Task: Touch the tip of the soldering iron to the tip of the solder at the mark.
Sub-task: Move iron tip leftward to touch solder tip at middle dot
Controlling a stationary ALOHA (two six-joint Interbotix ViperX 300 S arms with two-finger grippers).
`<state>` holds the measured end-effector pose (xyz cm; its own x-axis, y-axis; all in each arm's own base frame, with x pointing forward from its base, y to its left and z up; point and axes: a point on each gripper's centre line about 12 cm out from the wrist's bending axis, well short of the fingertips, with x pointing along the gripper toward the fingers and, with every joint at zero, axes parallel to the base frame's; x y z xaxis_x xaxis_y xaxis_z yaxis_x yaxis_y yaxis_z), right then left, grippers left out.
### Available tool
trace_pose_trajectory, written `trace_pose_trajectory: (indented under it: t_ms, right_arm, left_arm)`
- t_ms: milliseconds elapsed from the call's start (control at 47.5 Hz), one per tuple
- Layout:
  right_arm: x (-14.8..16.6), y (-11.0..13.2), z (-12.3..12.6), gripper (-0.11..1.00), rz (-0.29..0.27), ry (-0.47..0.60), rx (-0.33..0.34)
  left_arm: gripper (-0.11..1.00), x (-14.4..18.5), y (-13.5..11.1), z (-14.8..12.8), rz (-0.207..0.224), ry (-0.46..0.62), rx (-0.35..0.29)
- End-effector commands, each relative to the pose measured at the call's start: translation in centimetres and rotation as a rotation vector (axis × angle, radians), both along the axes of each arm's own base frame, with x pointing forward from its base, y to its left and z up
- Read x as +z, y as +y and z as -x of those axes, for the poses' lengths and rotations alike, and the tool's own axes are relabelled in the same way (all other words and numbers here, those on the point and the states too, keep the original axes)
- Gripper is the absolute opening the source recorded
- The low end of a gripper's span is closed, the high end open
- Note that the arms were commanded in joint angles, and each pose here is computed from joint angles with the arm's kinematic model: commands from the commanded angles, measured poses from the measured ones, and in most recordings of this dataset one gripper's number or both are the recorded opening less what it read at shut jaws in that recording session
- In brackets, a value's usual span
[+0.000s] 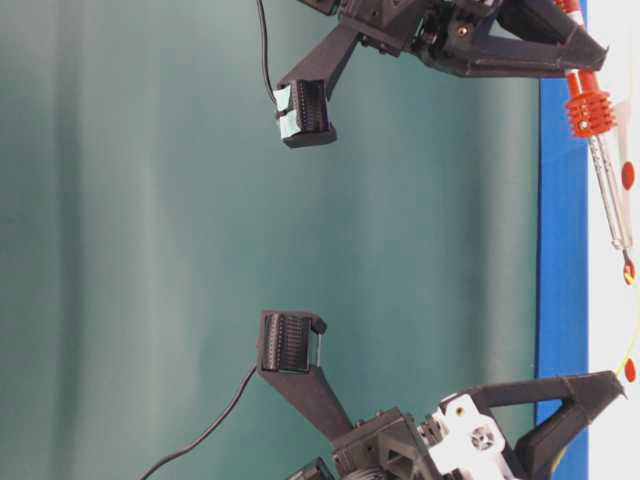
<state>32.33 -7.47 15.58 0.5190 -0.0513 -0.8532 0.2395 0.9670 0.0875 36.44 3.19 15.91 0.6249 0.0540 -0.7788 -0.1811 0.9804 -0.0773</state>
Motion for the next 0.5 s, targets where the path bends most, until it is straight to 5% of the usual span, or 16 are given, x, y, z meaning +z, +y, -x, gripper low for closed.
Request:
trace_pose_trajectory:
  t_ms: [0, 484]
  right_arm:
    - [1.11, -0.25, -0.67, 0.06, 0.012, -0.039, -0.003]
    - [1.09, -0.37, -0.60, 0.06, 0.016, -0.035, -0.001]
  left_arm:
    - [0.03, 0.92, 0.10, -0.40, -0.003, -0.031, 0.002]
    - [0.03, 0.91, 0.10, -0.39, -0.007, -0.029, -0.003]
